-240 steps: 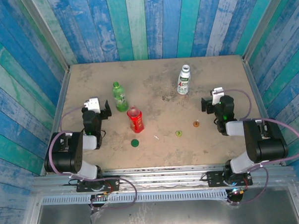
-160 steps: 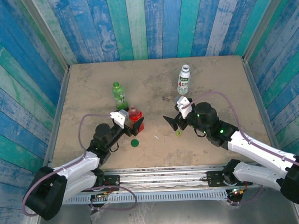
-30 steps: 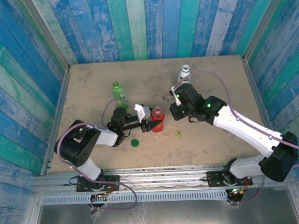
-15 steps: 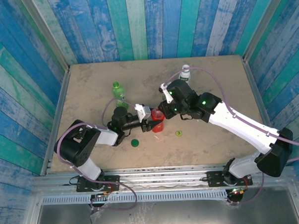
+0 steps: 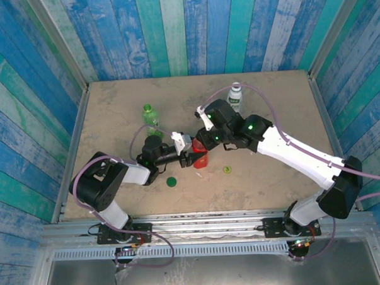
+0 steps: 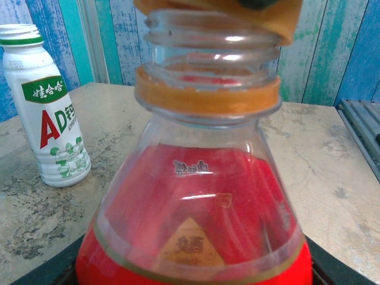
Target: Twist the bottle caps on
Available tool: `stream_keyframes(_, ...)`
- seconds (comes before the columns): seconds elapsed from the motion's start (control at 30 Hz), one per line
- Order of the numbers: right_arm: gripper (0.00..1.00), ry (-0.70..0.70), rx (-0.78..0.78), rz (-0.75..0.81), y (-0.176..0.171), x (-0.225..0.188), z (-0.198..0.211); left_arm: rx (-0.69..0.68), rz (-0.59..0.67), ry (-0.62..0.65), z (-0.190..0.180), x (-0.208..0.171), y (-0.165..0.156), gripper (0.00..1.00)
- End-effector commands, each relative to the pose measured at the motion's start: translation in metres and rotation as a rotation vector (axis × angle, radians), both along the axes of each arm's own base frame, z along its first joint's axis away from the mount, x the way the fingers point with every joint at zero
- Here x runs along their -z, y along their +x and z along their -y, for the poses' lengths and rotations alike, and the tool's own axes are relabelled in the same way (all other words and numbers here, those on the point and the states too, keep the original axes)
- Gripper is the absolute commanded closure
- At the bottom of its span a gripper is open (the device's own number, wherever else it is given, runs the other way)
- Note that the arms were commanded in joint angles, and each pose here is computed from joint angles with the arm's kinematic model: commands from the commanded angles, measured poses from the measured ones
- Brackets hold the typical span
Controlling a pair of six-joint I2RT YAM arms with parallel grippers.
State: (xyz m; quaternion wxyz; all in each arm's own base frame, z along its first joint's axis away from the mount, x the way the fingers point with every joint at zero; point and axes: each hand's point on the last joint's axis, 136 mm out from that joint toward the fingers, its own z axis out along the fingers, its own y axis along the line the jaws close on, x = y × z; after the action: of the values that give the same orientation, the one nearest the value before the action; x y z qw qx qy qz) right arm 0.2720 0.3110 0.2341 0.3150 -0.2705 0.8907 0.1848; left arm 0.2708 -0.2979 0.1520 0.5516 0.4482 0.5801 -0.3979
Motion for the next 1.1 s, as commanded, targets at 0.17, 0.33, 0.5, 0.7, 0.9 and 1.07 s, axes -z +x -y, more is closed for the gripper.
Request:
stream_keyframes(0.17,0.68,-0.159,-0.054,-0.048,-0.011,0.023,0.003,0.013,-0.090,0.073,0.000,0.034,-0.004,0.39)
stream_keyframes(0.33,0.69,-0.252,-0.046,-0.075,-0.013,0.034,0.009,0.012,-0.094,0.074,0.000,0.035,-0.004,0.39)
stream_keyframes(0.5,0.70,-0.336,-0.030,-0.081,-0.013,0.043,0.015,0.012,-0.097,0.073,0.001,0.035,-0.004,0.40)
stream_keyframes(0.7,0.71,-0.406,-0.017,-0.113,-0.014,0.050,0.020,0.012,-0.100,0.074,0.001,0.036,-0.004,0.40)
stream_keyframes(0.9,0.72,-0.462,0.018,-0.113,-0.011,0.054,0.028,0.012,-0.102,0.074,0.001,0.036,-0.004,0.40)
stream_keyframes(1.07,0.70,-0.476,0.024,-0.121,-0.010,0.054,0.027,0.015,-0.101,0.074,0.001,0.036,-0.005,0.40)
